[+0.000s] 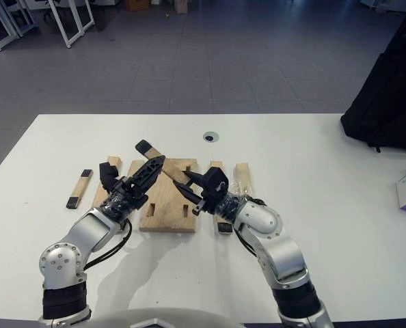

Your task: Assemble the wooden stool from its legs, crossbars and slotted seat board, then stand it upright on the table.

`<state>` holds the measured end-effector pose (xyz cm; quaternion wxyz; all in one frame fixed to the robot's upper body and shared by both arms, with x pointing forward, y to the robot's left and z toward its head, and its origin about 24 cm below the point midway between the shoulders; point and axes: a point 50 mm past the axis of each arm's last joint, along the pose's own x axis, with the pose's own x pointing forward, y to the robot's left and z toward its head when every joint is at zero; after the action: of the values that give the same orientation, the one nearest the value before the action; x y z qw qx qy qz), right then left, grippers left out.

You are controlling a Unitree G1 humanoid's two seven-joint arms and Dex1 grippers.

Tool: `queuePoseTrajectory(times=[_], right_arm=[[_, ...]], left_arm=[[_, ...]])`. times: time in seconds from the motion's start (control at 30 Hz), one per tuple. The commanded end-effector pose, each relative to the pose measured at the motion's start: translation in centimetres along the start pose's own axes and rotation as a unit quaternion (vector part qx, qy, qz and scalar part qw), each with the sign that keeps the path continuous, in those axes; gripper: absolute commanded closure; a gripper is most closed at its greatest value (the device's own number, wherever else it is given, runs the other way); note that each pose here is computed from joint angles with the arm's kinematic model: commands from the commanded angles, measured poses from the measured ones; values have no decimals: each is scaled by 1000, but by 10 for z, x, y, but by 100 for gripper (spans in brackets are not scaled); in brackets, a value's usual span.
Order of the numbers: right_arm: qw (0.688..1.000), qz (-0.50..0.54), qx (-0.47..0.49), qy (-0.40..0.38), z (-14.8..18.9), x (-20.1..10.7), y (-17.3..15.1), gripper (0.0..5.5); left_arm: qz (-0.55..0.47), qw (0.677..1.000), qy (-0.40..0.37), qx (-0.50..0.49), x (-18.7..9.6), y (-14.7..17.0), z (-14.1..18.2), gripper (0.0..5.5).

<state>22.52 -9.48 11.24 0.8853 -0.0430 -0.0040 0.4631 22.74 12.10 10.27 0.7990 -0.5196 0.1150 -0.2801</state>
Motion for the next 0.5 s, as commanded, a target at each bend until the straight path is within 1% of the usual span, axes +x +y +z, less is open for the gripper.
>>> queuePoseTrajectory(times=[0.03,0.17,0.27,0.5], right_arm=[[1000,22,3,19,-5,-1,5,421],[1000,19,-2,24,-7,-3,3,421],[999,26,-12,35,-8,-5,1,421],[997,49,-23,50,-9,-9,-1,421]], left_arm=[[-3,1000,-10,-15,1,0,1,88],[-4,999,-20,-28,-1,1,6,151],[7,999,-11,-29,-1,5,3,192],[25,999,-10,-28,0,10,1,318]])
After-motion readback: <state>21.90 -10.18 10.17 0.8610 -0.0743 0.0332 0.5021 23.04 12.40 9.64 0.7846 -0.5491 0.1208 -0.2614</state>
